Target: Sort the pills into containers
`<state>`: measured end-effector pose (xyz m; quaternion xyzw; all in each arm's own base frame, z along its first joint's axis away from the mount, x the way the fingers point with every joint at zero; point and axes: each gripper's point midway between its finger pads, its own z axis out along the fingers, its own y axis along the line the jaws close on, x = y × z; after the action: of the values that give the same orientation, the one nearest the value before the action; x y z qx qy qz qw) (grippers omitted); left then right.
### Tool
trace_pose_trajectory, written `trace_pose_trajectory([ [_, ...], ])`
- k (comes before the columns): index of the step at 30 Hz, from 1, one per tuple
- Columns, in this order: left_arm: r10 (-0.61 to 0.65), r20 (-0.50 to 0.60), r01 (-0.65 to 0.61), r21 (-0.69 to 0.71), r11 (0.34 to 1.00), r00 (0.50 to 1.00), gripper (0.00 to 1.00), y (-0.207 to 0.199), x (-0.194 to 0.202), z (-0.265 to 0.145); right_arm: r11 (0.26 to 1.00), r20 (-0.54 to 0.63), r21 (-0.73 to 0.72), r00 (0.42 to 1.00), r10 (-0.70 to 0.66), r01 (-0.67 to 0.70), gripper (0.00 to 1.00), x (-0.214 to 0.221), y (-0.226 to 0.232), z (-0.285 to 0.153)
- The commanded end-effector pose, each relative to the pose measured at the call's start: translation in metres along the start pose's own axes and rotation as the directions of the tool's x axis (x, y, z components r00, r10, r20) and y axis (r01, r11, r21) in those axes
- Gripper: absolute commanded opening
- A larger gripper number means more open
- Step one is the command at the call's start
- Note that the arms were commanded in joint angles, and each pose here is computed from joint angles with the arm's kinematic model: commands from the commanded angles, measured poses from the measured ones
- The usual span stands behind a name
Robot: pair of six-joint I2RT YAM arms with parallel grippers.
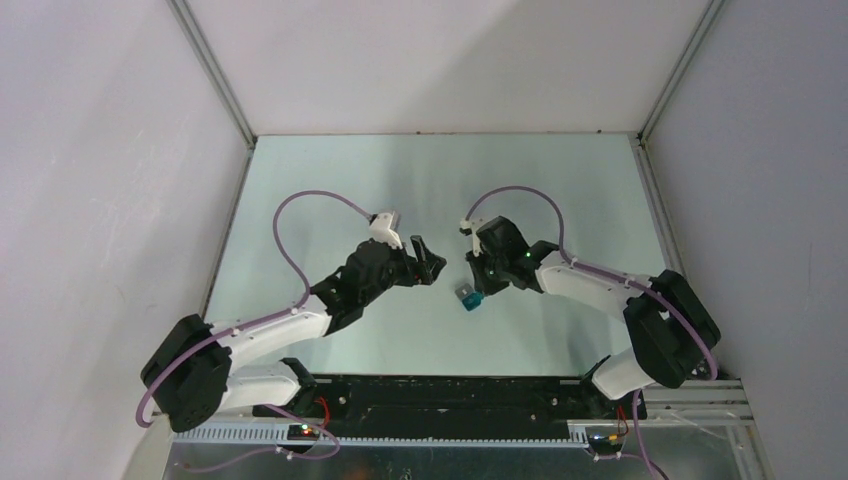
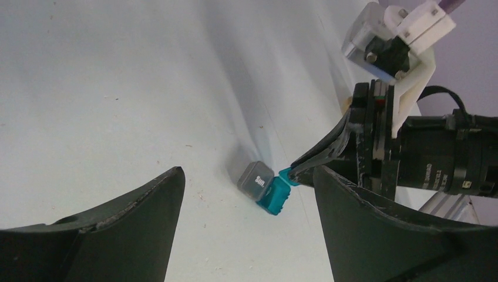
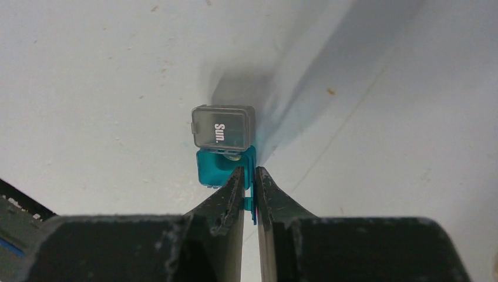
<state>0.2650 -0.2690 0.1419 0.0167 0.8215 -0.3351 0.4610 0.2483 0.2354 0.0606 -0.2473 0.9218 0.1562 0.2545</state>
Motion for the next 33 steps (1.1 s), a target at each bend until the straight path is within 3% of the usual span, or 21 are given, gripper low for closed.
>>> trace_pose_trajectory([
  [1, -0.048, 0.020, 0.047, 0.036, 0.998, 0.999, 0.85, -0.006, -0.005, -0.003, 0.994, 0.086, -0.070, 0.993, -0.076, 0.082, 0.16, -0.026, 0.026, 0.004],
  [5, -0.102, 0.017, 0.101, 0.043, 0.994, 0.995, 0.83, 0.000, 0.007, -0.007, 0.994, 0.086, -0.086, 0.994, -0.063, 0.070, 0.21, -0.026, 0.033, 0.008],
  [12, -0.171, -0.022, 0.171, 0.041, 0.984, 0.985, 0.79, 0.010, 0.031, -0.007, 0.997, 0.053, -0.074, 0.998, -0.016, 0.020, 0.49, -0.021, 0.033, 0.004],
  [17, -0.241, -0.047, 0.244, 0.079, 0.966, 0.969, 0.75, 0.004, 0.040, -0.002, 0.995, 0.055, -0.102, 0.998, 0.007, -0.001, 0.61, -0.028, 0.037, -0.014],
  [23, -0.314, -0.096, 0.324, 0.113, 0.939, 0.945, 0.67, -0.010, 0.054, 0.007, 0.986, 0.096, -0.114, 0.986, 0.133, -0.122, 0.63, -0.041, 0.021, -0.041],
  [29, -0.374, -0.152, 0.387, 0.066, 0.920, 0.915, 0.55, -0.012, 0.080, 0.018, 0.974, 0.139, -0.077, 0.965, 0.222, -0.213, 0.61, -0.046, -0.005, -0.059],
  [33, -0.384, -0.148, 0.389, 0.003, 0.921, 0.911, 0.52, -0.011, 0.088, 0.022, 0.966, 0.128, -0.067, 0.958, 0.256, -0.249, 0.60, -0.038, -0.012, -0.056],
])
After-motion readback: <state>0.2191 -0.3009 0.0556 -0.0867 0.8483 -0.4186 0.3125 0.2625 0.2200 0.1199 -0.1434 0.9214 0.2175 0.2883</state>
